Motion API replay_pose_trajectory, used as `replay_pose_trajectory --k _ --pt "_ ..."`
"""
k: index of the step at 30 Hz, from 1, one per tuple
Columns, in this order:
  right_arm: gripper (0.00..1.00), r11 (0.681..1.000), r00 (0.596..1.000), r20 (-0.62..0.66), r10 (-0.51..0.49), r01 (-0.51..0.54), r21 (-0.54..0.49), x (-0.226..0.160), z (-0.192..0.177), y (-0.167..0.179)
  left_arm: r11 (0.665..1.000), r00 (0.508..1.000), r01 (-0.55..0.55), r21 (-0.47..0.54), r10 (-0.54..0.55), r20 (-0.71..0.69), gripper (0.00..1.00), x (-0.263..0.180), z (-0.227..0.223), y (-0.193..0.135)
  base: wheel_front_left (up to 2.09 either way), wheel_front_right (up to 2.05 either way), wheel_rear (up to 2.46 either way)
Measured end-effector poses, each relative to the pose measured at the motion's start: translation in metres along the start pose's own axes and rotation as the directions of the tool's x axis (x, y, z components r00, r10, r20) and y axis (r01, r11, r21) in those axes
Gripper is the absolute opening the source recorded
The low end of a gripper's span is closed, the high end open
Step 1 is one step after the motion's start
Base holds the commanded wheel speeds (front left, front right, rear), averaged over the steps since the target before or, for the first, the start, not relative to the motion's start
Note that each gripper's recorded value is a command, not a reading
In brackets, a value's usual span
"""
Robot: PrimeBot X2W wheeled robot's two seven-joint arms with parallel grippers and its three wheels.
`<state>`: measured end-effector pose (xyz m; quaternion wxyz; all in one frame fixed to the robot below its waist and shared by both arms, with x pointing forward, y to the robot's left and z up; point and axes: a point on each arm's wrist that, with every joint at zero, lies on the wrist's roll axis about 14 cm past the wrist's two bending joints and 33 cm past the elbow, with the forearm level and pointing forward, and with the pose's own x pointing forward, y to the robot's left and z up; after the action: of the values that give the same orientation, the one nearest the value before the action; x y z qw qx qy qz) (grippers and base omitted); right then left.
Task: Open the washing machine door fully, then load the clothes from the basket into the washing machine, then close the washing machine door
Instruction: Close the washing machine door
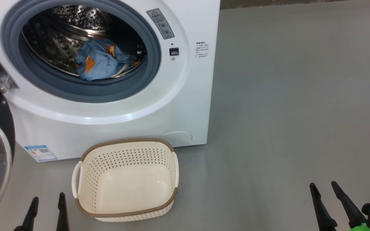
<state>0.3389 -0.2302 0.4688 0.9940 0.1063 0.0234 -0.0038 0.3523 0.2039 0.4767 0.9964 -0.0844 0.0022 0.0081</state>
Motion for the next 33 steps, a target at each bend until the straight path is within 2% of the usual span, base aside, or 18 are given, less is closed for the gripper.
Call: replay_pose_trajectory --k 11,21,27,33 --pt "1.0 1.0 1.0 -0.001 0.023 -0.023 0.0 0.005 0.0 0.007 1.0 1.0 -0.02 -0.003 0.02 0.008 1.0 -0.004 0.003 0.005 -0.17 0.17 0.0" --pt "1.0 0.99 0.99 -0.027 0.14 -0.14 0.001 0.021 -0.008 0.043 0.991 0.991 -0.132 -0.024 0.132 0.03 1.0 -0.023 0.009 0.037 0.0 0.0 0.0" --pt "1.0 0.97 0.969 -0.042 0.242 -0.242 -0.001 0.035 -0.013 0.076 0.977 0.976 -0.211 -0.041 0.212 0.04 1.0 -0.041 0.012 0.059 0.0 0.0 0.0" --pt "1.0 0.922 0.92 -0.059 0.387 -0.388 0.0 0.051 -0.018 0.127 0.945 0.945 -0.321 -0.062 0.324 0.038 1.0 -0.07 0.01 0.088 0.0 0.0 0.0"
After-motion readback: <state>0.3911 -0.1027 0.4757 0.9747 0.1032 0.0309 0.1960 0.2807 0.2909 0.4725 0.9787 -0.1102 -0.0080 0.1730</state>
